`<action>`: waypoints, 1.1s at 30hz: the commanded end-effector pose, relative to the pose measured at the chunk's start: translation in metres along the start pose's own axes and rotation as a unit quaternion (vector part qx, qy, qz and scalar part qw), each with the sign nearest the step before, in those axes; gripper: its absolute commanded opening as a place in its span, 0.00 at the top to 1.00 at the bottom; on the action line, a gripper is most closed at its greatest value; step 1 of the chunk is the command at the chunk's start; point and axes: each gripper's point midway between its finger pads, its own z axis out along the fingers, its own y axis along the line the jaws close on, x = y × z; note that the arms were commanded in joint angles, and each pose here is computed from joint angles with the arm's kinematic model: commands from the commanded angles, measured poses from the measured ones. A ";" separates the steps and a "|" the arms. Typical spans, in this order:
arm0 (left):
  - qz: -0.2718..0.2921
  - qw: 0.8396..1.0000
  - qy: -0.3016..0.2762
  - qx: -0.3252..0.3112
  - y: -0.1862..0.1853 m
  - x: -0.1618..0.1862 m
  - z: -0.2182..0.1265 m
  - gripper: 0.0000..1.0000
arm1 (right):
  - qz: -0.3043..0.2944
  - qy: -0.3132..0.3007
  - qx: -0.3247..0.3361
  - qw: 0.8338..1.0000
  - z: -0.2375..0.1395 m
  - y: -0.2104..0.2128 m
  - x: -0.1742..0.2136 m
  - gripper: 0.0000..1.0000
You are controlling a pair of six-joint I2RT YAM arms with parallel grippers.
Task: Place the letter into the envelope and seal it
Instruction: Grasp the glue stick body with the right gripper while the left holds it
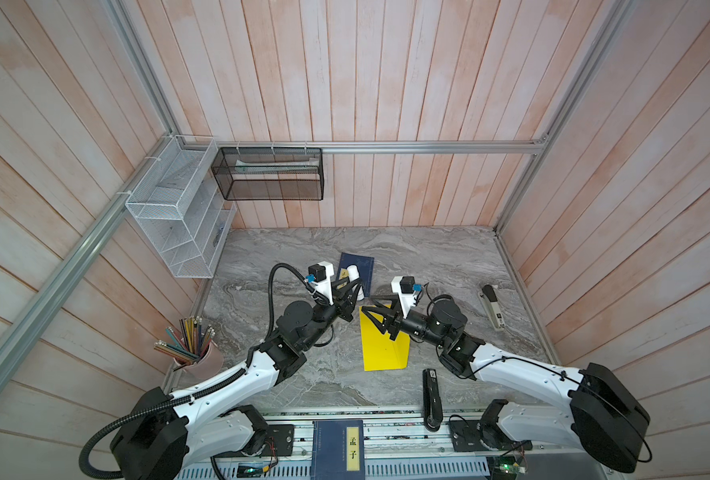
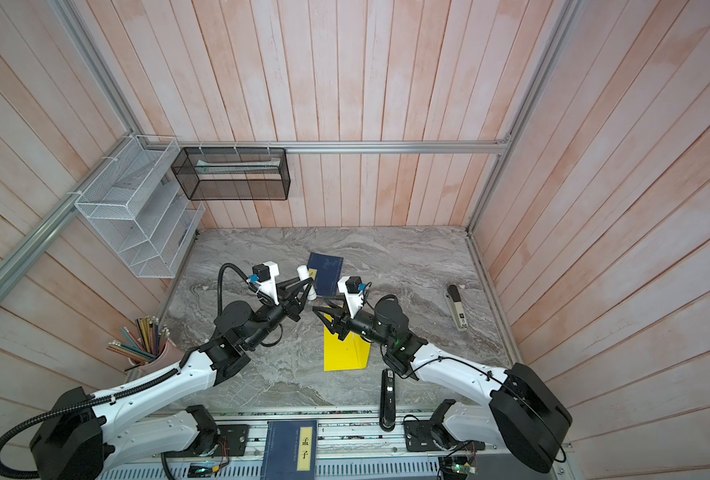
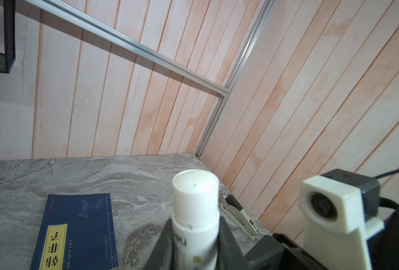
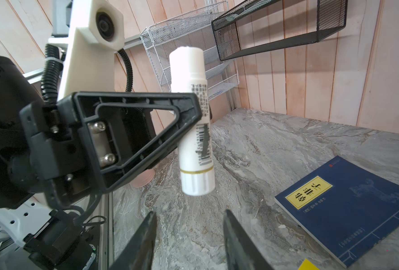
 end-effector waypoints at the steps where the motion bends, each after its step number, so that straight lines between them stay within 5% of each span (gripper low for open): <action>1: -0.007 0.999 -0.034 0.023 -0.011 -0.022 0.003 1.00 | -0.043 -0.005 0.041 0.998 0.008 -0.007 -0.008 0.52; 12: -0.011 0.999 -0.038 0.028 -0.012 -0.022 0.000 1.00 | -0.082 -0.013 0.097 0.992 0.019 -0.017 -0.009 0.50; 33: -0.009 0.999 -0.040 0.031 -0.013 -0.021 0.004 1.00 | -0.095 -0.016 0.077 0.992 0.029 -0.002 -0.017 0.63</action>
